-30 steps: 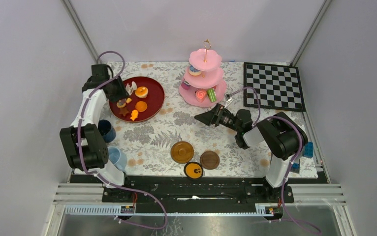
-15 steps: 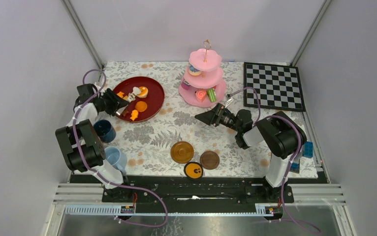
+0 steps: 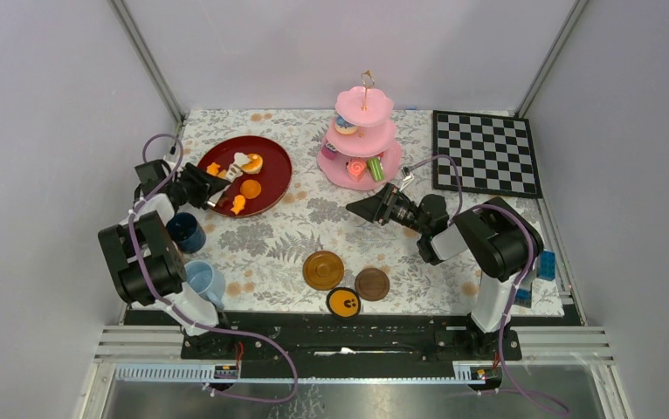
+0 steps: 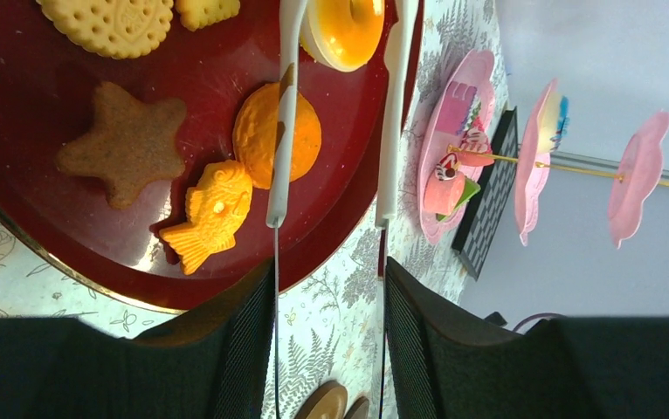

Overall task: Serve the afternoon tea
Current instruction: Pick up the desert from the tray.

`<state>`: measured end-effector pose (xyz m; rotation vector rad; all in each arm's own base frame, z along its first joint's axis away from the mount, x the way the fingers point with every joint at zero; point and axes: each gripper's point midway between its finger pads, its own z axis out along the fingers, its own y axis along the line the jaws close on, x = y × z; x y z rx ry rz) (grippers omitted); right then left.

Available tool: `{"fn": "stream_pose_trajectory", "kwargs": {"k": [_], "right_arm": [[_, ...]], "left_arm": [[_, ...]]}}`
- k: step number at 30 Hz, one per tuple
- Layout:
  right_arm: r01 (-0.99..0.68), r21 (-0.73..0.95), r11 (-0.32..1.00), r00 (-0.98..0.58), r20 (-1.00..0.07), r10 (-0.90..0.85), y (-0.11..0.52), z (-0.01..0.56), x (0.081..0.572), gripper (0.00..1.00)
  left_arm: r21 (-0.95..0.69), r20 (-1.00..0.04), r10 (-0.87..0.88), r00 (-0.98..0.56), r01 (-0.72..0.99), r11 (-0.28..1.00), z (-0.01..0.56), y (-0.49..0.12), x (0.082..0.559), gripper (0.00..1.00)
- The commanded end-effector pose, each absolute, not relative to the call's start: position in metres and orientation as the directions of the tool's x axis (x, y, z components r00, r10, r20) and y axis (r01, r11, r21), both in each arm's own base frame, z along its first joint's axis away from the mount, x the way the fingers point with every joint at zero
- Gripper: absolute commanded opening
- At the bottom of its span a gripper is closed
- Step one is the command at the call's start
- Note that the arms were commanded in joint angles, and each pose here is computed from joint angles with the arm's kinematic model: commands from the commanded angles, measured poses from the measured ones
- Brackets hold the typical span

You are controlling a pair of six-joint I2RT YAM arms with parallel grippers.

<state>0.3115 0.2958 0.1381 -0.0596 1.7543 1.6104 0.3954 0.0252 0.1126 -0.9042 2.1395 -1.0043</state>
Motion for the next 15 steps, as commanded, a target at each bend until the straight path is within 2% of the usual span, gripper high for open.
{"fn": "stream_pose_trajectory", "kwargs": {"k": [1,10,15], "right_arm": [[-0.568,0.804,0.176,-0.683,-0.579,0.445,0.294,0.153,0.311,1.0],[-0.563,0.809,0.168,-0.688,-0.572,0.447,0.294,0.152,0.311,1.0],[-0.563,0.81,0.167,-0.689,-0.571,0.447,0.294,0.152,0.311,1.0]], "left_arm": [[-0.858,-0.231,-0.787,-0.572,-0.261,0.442,0.123,0.026,0.405,0.48],[-0.85,-0.223,-0.776,-0.589,-0.273,0.451,0.109,0.026,0.403,0.51],[-0.842,-0.228,-0.78,-0.582,-0.284,0.458,0.106,0.029,0.406,0.47]]}}
